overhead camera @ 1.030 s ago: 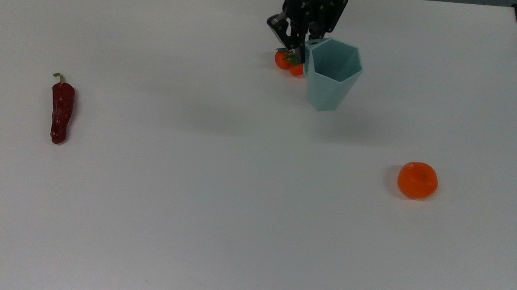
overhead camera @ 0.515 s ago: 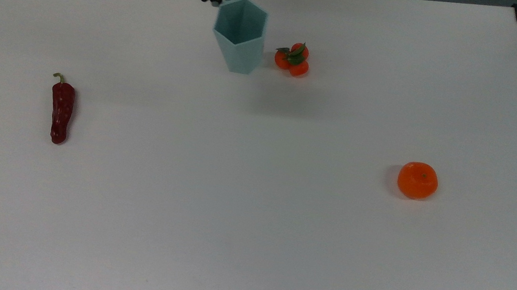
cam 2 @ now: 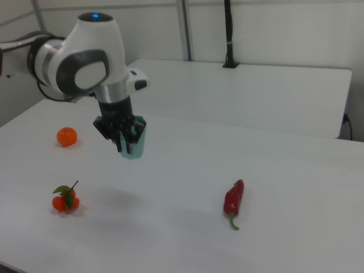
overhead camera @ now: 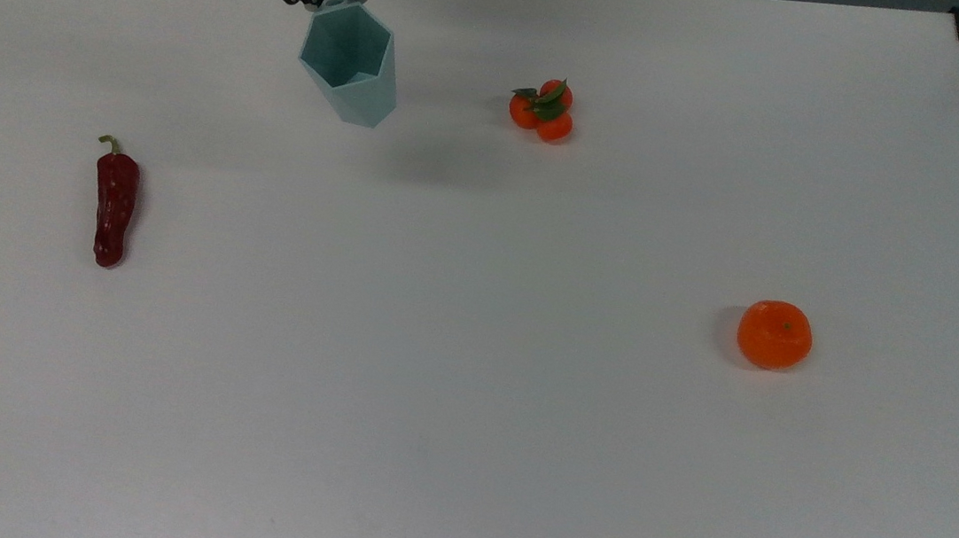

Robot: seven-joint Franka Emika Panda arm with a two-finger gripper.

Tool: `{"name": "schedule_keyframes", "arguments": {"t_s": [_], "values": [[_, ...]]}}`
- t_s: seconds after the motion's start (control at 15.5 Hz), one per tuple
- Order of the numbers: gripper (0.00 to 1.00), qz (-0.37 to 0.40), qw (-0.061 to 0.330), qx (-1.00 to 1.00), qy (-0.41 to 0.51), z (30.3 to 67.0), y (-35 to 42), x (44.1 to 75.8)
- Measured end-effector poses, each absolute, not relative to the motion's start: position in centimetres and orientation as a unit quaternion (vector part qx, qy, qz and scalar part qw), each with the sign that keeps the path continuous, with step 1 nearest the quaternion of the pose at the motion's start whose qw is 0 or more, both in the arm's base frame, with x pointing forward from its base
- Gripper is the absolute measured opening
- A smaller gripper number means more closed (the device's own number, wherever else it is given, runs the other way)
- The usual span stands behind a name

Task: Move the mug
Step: 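Carry the mug past the tangerines toward the red chili pepper, then lower the mug onto the table and open the gripper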

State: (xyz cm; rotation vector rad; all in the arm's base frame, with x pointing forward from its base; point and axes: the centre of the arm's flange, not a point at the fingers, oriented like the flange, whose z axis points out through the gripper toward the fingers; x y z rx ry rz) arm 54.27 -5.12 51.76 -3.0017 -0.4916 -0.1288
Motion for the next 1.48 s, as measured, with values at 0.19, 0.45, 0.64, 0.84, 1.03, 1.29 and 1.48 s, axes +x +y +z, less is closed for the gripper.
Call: {"name": "schedule_keyframes", "arguments": {"t_s": [0.19,0.45,0.64,0.84,1.03,1.29,1.48], "values": [[0.24,-0.054,0.042,-0.986,-0.155,47.8,-6.2,53.8],[0.24,-0.083,0.027,-0.985,-0.15,42.7,-6.3,52.9],[0.24,-0.074,0.015,-0.984,-0.161,40.2,-6.3,52.2],[0.24,-0.071,0.008,-0.984,-0.165,38.4,-6.3,51.9],[0.24,-0.066,0.007,-0.984,-0.165,37.2,-6.3,51.9],[0.24,-0.061,0.006,-0.984,-0.164,35.8,-6.3,52.2],[0.26,-0.061,0.006,-0.985,-0.164,35.8,-6.4,52.2]]}}
